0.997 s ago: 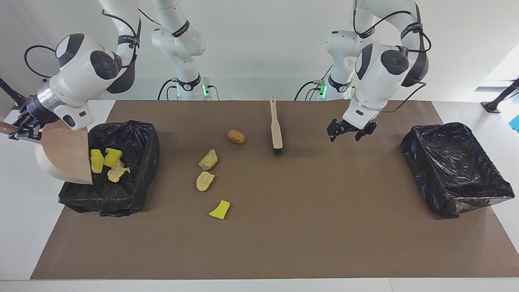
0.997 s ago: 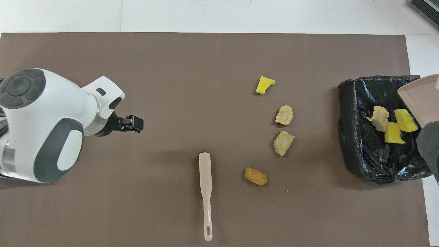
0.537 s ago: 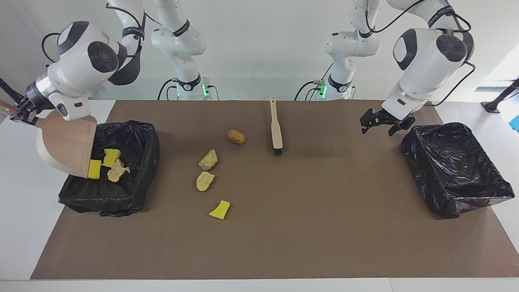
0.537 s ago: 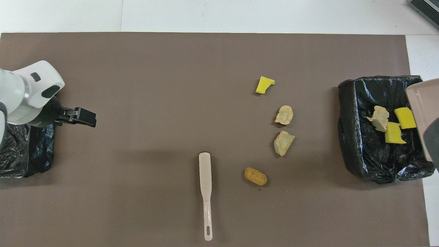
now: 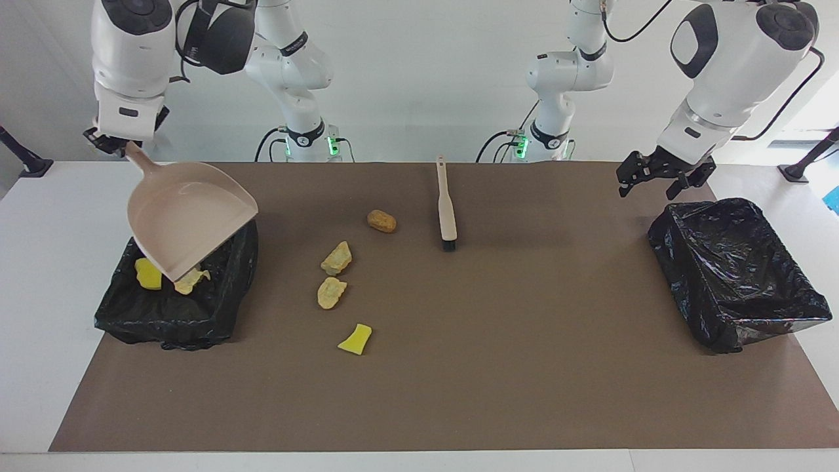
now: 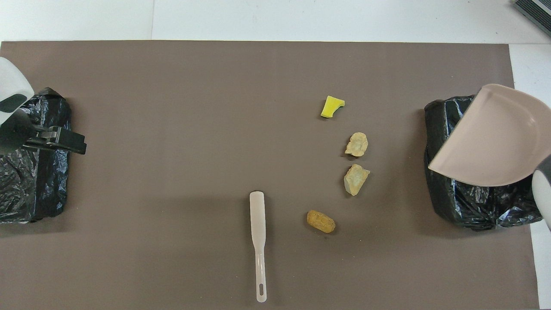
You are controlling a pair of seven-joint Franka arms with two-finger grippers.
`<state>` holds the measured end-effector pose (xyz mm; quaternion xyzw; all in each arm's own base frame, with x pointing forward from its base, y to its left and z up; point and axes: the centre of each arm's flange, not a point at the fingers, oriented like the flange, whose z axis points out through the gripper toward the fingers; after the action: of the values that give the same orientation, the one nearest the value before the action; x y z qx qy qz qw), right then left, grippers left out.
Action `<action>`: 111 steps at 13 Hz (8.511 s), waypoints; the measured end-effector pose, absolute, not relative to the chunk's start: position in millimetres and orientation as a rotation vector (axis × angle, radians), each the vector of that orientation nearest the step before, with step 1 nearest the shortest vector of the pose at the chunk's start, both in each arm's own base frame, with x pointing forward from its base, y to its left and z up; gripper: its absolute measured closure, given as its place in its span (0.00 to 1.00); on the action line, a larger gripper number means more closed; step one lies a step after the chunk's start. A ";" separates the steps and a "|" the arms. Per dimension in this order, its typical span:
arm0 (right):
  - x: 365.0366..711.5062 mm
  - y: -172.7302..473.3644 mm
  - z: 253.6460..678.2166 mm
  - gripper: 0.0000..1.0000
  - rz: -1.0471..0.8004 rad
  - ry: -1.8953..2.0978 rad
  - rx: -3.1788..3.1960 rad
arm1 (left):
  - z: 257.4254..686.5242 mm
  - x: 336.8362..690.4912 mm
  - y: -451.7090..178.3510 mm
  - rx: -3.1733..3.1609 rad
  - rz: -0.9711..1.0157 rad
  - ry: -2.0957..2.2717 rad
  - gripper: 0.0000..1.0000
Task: Sweep and dump trash in bin
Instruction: 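Bring the emptied dustpan back to the table center with the right gripper, then set the dustpan down with the right gripper and release it, then grasp the dustpan with the left gripper while the right gripper grasps the brush, then sweep the tan scraps with the right gripper's brush toward the left gripper's dustpan, then hold the dustpan low with the left gripper while the right gripper sweeps scraps in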
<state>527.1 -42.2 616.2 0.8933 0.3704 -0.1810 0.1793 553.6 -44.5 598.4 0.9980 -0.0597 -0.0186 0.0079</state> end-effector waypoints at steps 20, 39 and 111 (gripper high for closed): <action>615.8 385.5 405.2 0.69 -0.139 -0.135 3.207 | 599.2 554.2 -32.0 3.125 -0.052 -0.157 0.00; 503.6 420.7 464.4 0.00 -0.273 0.043 3.120 | 609.8 551.1 -67.2 3.112 0.022 -0.254 0.00; 411.6 269.7 340.4 0.74 -0.554 -0.401 3.091 | 375.4 558.6 -222.4 2.130 -0.087 -2.424 0.67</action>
<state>411.6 269.7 340.4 0.9763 -0.1265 -0.1750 -0.0121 558.6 -222.4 375.4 0.6592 -0.7502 -0.0269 -0.0434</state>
